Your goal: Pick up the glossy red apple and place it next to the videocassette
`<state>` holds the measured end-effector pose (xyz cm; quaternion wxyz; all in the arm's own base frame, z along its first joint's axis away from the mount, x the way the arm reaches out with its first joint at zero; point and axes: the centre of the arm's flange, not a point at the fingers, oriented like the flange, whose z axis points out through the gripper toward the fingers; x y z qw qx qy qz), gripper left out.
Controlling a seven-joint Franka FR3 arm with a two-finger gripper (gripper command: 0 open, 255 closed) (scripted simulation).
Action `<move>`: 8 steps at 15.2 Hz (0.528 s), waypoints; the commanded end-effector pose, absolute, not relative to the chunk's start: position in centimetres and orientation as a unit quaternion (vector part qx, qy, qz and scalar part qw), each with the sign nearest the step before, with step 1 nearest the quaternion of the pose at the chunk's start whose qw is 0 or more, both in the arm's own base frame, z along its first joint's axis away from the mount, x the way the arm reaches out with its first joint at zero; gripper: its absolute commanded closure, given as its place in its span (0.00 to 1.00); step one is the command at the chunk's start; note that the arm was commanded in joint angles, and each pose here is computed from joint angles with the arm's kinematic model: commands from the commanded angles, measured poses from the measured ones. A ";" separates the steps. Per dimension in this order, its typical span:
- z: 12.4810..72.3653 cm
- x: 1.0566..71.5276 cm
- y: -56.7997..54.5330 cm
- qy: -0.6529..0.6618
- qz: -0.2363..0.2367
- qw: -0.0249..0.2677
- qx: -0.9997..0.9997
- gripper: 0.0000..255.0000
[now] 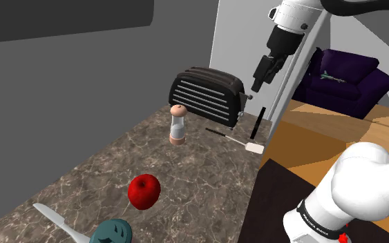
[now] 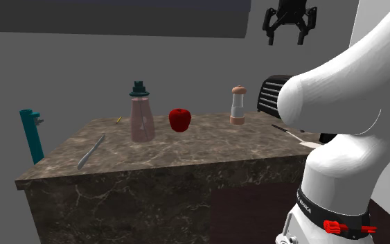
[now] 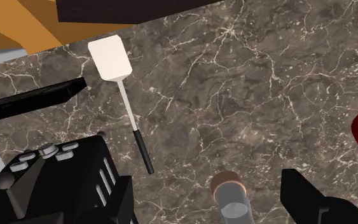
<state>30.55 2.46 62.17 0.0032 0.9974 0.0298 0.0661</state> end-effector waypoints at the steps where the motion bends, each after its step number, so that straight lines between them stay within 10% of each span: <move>1: 62.2 30.6 2.5 0.030 0.066 0.003 0.997 0.00; 8: 57.8 33.2 9.8 0.068 0.070 -0.003 0.995 0.00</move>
